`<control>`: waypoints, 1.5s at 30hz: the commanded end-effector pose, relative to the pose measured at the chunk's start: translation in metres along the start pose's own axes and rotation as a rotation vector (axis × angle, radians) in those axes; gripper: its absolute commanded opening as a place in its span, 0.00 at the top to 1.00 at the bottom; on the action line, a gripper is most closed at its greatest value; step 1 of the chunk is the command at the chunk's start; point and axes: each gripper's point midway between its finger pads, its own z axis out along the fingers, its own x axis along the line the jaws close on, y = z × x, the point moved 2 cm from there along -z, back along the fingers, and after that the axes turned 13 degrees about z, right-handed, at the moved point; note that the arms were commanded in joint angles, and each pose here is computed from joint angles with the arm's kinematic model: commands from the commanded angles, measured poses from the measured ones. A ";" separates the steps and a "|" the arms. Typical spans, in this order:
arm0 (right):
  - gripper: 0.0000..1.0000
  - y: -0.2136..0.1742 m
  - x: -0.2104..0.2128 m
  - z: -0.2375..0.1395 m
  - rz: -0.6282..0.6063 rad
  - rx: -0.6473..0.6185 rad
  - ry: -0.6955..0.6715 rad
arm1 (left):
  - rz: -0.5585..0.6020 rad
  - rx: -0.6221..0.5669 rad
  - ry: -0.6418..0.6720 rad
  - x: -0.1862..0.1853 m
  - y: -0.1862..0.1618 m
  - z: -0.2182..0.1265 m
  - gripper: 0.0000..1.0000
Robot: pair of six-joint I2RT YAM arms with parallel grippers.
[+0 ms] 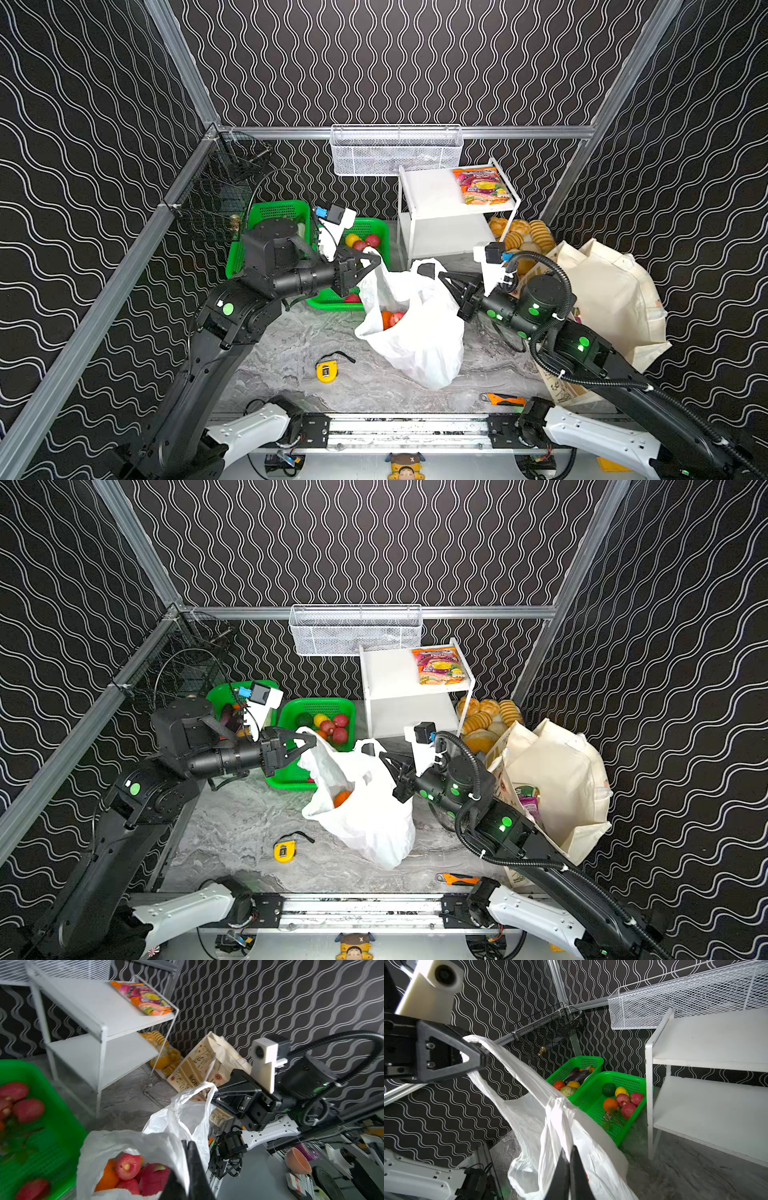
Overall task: Place the mixed food into the grocery bags and tie them
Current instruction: 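Lift the bag by both handles, pulling the left gripper away from the right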
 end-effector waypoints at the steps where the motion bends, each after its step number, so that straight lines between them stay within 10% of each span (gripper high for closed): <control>1: 1.00 0.006 0.006 0.020 0.000 0.000 0.029 | -0.042 0.074 0.257 0.036 -0.020 -0.013 1.00; 10: 1.00 0.005 -0.004 0.081 -0.004 0.010 0.038 | 0.099 0.183 0.577 0.107 -0.039 -0.005 1.00; 29: 1.00 0.041 -0.067 0.130 0.052 -0.089 -0.053 | 0.028 -0.021 0.534 0.244 0.052 0.014 1.00; 37: 1.00 0.039 -0.071 0.116 0.018 -0.091 -0.077 | -0.046 -0.087 0.408 0.230 0.053 0.023 1.00; 45: 1.00 0.029 -0.048 0.061 -0.058 -0.015 0.127 | -0.191 -0.107 0.225 0.132 0.029 -0.004 1.00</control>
